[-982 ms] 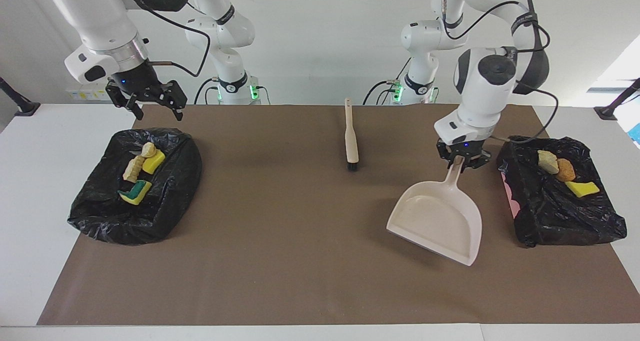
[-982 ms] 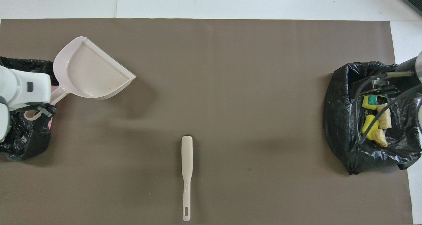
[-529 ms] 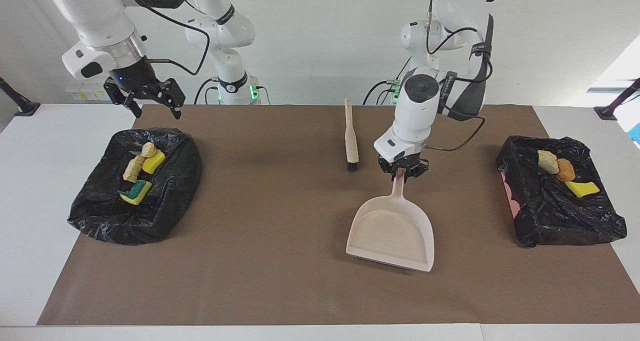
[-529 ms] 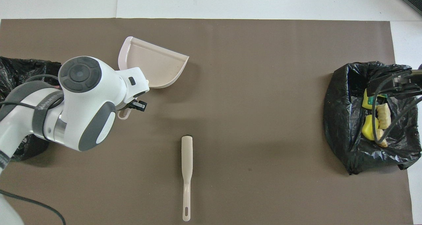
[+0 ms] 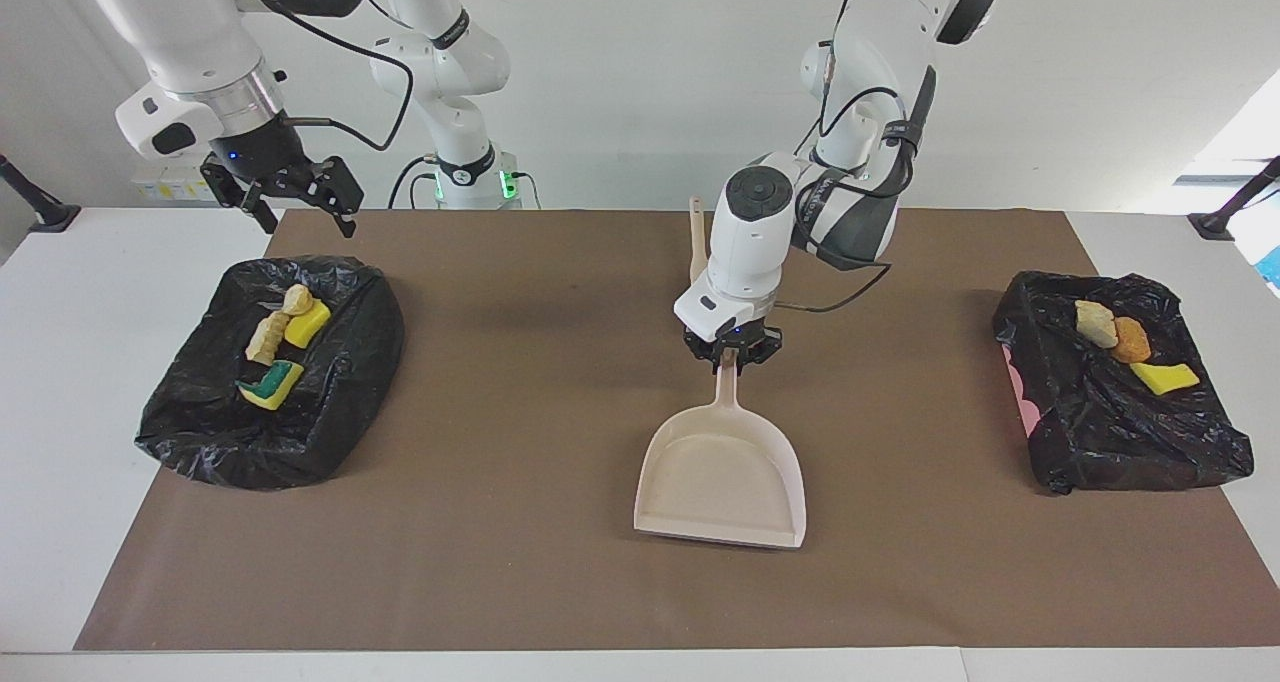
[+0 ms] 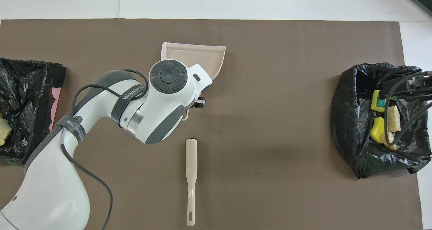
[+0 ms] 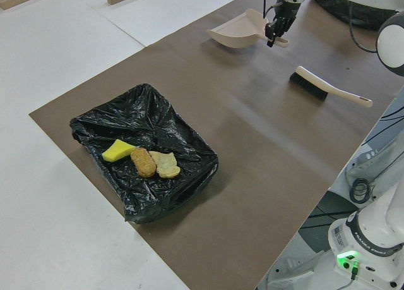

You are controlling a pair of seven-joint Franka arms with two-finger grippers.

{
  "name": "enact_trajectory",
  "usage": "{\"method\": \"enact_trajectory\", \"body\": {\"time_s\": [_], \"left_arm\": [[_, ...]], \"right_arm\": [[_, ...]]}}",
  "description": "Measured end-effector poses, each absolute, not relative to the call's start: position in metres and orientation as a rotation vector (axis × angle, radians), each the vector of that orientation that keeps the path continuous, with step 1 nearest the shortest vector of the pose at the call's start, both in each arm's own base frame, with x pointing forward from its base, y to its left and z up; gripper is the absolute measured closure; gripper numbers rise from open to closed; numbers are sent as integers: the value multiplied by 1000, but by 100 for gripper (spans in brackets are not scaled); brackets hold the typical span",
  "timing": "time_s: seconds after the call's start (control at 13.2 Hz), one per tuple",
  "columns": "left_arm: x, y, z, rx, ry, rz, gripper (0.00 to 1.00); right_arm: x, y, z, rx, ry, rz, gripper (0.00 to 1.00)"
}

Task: Sweep and dump trash in bin
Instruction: 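Lower the dustpan onto the table center with the left gripper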

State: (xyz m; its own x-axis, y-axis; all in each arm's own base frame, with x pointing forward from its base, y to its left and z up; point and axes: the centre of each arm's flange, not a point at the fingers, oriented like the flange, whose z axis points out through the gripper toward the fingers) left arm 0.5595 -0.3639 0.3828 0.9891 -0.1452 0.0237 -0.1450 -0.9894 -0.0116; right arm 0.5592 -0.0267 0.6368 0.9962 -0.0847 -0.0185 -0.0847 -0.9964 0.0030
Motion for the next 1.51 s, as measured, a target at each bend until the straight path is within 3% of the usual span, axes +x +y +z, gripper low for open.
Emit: {"method": "enact_trajectory", "body": {"time_s": [0.83,0.98,1.06,1.44,1.51], "left_arm": [[572,-374,365,-3138,101,-3,67],[572,-375,364,-3139,84,-2,57],[572,-375,364,-3138,83,-2,57],[576,-365,377,-3122,66,-32,5],[579,-356,386,-3109,71,-47,0]], "right_arm": [[559,-19,637,3138,-112,-29,0],[559,-19,637,3138,-112,-29,0],[559,-19,637,3138,-112,-29,0],[559,-19,637,3138,-112,-29,0],[559,-19,637,3138,-112,-28,0]]}}
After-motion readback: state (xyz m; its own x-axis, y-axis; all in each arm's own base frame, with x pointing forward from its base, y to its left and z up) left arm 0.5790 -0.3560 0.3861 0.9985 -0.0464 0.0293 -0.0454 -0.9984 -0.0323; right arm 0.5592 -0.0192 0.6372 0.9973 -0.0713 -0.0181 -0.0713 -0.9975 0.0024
